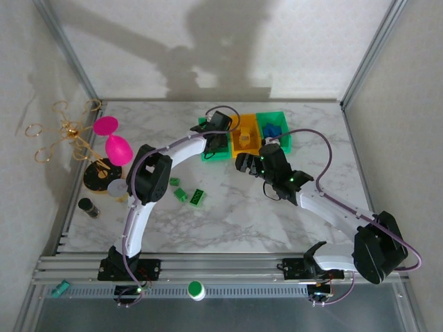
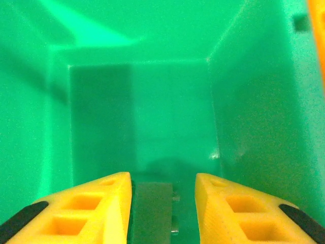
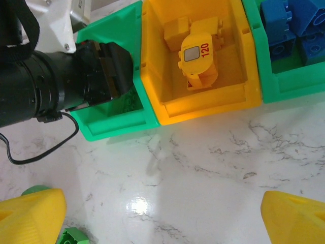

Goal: Sort the legos into containers by color
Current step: Place the lego in the container, then pick up the lego from the center of the table.

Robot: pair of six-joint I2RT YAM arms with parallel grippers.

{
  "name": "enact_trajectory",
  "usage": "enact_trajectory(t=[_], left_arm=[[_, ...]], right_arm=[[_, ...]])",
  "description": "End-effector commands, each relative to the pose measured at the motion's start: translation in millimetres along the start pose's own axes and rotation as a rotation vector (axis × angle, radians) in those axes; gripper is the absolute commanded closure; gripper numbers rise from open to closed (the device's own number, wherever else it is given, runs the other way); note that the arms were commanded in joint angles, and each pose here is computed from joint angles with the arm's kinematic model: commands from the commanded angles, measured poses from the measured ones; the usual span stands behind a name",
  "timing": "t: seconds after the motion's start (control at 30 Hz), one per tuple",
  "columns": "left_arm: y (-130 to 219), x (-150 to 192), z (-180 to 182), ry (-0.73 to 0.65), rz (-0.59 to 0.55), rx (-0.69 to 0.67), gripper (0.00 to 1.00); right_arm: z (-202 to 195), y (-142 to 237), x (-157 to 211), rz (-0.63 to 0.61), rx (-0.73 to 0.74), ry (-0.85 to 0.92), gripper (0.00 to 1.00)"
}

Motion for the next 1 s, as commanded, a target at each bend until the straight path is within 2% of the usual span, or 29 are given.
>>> enact_trajectory(t=[0.0,0.27,0.5,0.73,0.97], left_arm=[[16,-21,-1,0.028,-0.041,-0.015,0.61],[70,-40,-6,0.06,-0.079,0.076,0.62],[138,-31,21,0.104,-0.121,0.152,0.61],[192,10,72,0.113,-0.128,0.108,0.61],[228,70,127,0.135,-0.108,0.034,0.59]], right_arm=[[-6,5,-6,-0.015,0.028,0.007,0.01],[-3,9,-4,-0.001,0.012,0.02,0.01],[21,15,18,0.047,-0.064,0.084,0.01],[60,28,44,0.056,-0.197,0.146,0.01],[83,26,77,0.087,-0.276,0.13,0.01]])
Point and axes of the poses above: each hand's point on the last joint's axis, 136 mm out from that joint toward the fingers, its own y axis back along the fingers, its own z axis along the line the jaws close on, x = y × z, the point moved 1 cm from there along y, back along the fingers, and after that the axes turned 12 degrees about y, right-handed, at the moved point
